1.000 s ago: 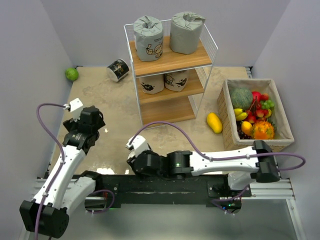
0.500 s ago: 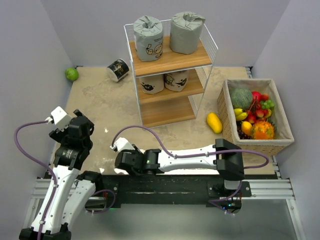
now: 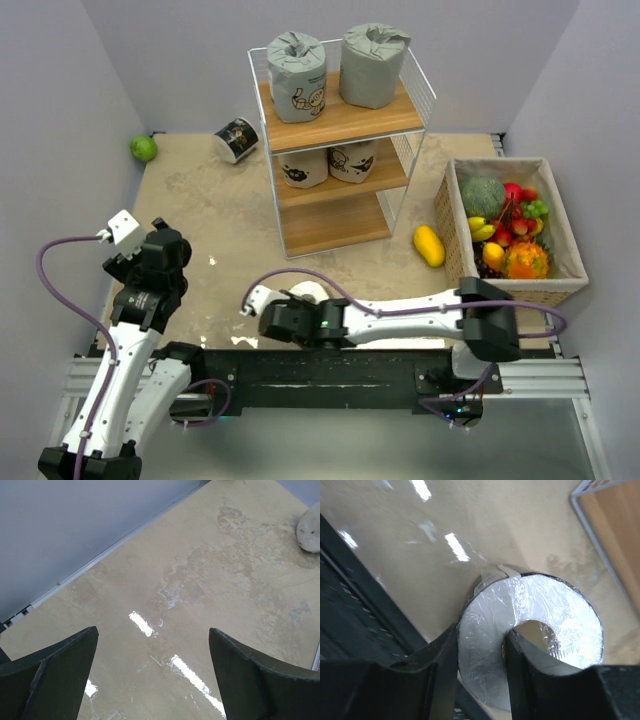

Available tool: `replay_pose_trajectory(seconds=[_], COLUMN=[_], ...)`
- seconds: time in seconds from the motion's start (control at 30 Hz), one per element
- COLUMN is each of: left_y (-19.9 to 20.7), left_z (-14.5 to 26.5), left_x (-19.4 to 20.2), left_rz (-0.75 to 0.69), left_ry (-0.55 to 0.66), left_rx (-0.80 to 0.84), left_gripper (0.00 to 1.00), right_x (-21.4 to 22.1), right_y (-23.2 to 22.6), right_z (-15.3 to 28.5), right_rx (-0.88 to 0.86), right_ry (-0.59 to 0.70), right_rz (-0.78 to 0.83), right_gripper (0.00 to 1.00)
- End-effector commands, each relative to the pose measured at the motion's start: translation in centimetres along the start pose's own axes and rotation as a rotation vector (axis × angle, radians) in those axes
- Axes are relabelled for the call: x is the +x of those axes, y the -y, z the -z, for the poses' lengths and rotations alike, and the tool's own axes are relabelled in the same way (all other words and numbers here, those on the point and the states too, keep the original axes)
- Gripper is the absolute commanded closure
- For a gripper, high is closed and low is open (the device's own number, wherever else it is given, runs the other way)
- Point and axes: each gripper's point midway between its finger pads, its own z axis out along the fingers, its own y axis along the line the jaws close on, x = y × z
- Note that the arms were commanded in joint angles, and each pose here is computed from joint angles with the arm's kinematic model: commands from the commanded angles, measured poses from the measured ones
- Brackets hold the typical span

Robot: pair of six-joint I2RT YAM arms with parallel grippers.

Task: Place and organize the paper towels onto the shelf

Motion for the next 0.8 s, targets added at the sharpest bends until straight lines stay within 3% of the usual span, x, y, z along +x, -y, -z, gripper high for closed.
replay_pose_trajectory(seconds=[0.0,0.03,0.1,0.13,0.53,0.77], left_y=[0.5,0.5,0.5,0.6,0.7,0.7], left_z=[-0.3,-0.3,-0.3,-0.2,0.0,0.0], left_x=[-0.2,-0.1,-0.1,-0.2,-0.3,-0.3], left_rz=[0.037,0.036,0.039,0.043,0.051,0.052], left_ry=[0.004,0.000,0.000,0.003,0.007,0.009], left_rx=[-0.001,0.002,0.004,0.008,0.026,0.028], left_gripper=[0.03,0.03,0.03,0.03,0.03,0.02], right_x=[-0.3,-2.2,-0.5,-1.1,0.5,-0.6], right_y=[7.2,8.3,10.2,10.9,24.5,27.0], right_z=[2.2,3.9,3.5,3.8,-1.8,-4.4], right_rx=[0.047,0.048,0.072,0.092,0.257,0.237], right_ry=[0.150,0.276,0.290,0.337,0.317,0.360], right_rz=[0.333,0.325,0.499,0.509,0.552,0.547], right_gripper=[0.73,0.71,0.72,0.72,0.71,0.68])
